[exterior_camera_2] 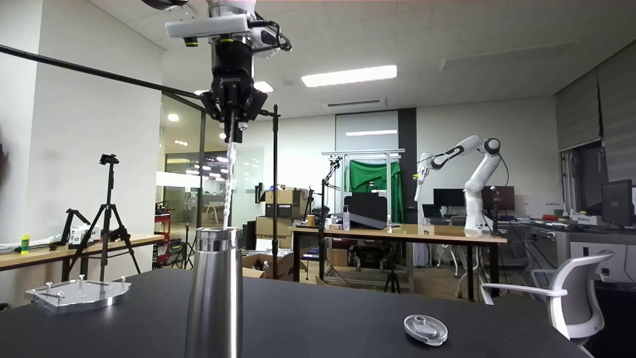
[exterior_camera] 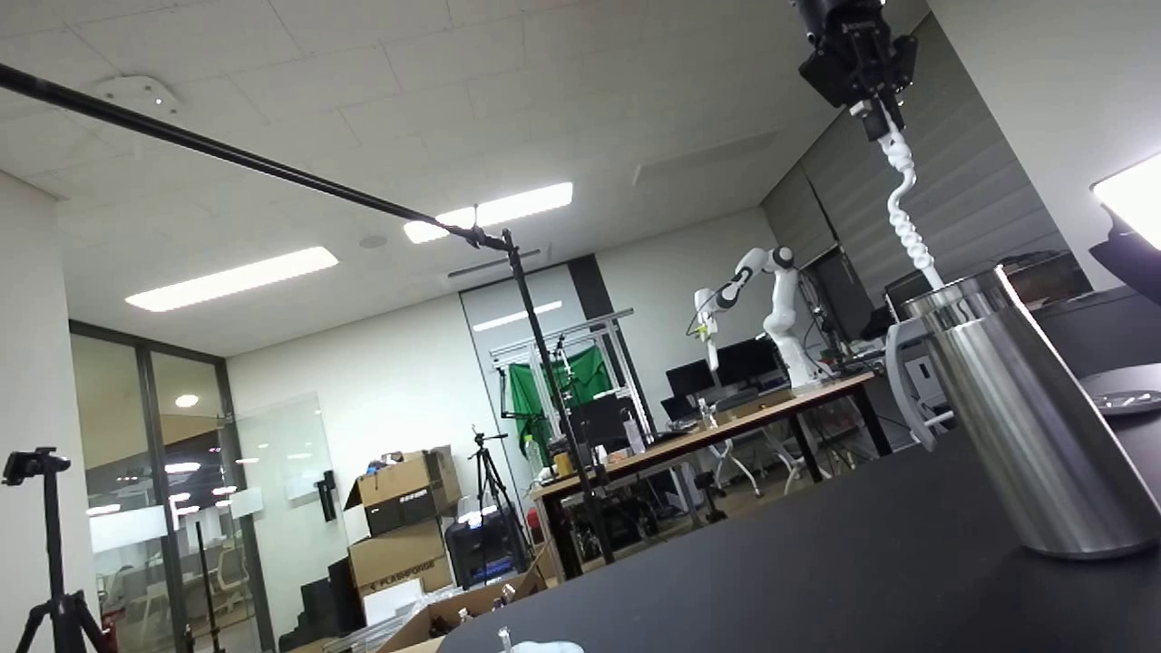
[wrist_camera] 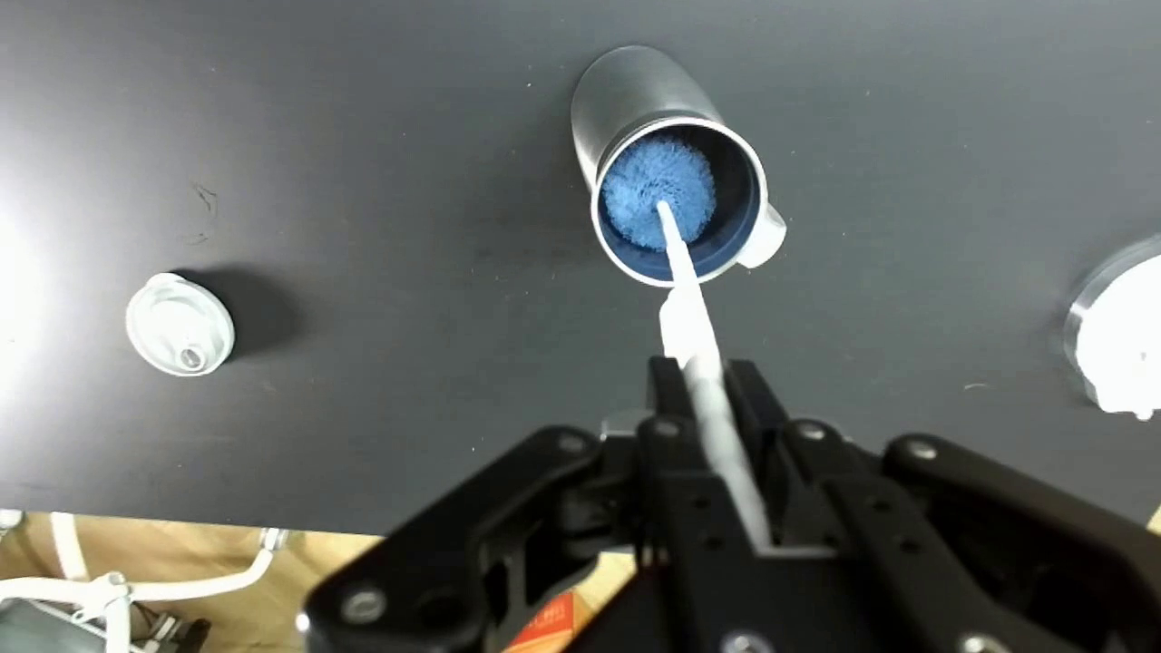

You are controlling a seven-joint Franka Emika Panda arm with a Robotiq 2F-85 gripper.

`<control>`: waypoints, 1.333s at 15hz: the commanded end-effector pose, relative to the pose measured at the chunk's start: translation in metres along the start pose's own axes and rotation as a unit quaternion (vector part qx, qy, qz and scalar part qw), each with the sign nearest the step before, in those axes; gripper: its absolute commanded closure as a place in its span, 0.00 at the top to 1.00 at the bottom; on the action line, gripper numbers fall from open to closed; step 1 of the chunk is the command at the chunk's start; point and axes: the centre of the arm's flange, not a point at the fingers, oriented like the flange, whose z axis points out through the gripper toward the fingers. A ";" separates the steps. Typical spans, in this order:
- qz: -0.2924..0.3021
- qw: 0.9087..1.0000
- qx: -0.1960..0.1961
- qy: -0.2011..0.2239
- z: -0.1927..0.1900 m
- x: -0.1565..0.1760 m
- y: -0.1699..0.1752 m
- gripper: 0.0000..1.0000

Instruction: Use the brush to scrub inside the jar

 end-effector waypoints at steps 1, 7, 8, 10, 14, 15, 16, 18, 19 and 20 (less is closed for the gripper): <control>0.020 1.000 0.001 -0.008 0.034 -0.006 0.008 0.04; 0.055 0.995 0.008 -0.082 0.137 -0.016 0.017 0.04; 0.056 0.996 0.005 -0.071 0.128 -0.008 0.018 0.04; 0.047 0.998 0.001 -0.049 0.086 0.005 0.016 0.04; 0.022 0.999 0.000 -0.027 0.013 0.012 0.008 0.04; 0.020 1.000 0.003 -0.020 -0.001 0.010 0.007 0.04; 0.018 1.000 0.008 -0.014 -0.008 0.008 0.007 0.04; 0.023 1.000 0.013 -0.004 -0.006 0.002 0.010 0.04; 0.032 0.999 0.014 -0.002 0.008 -0.003 0.013 0.04; 0.039 0.999 0.020 -0.009 0.022 -0.005 0.015 0.04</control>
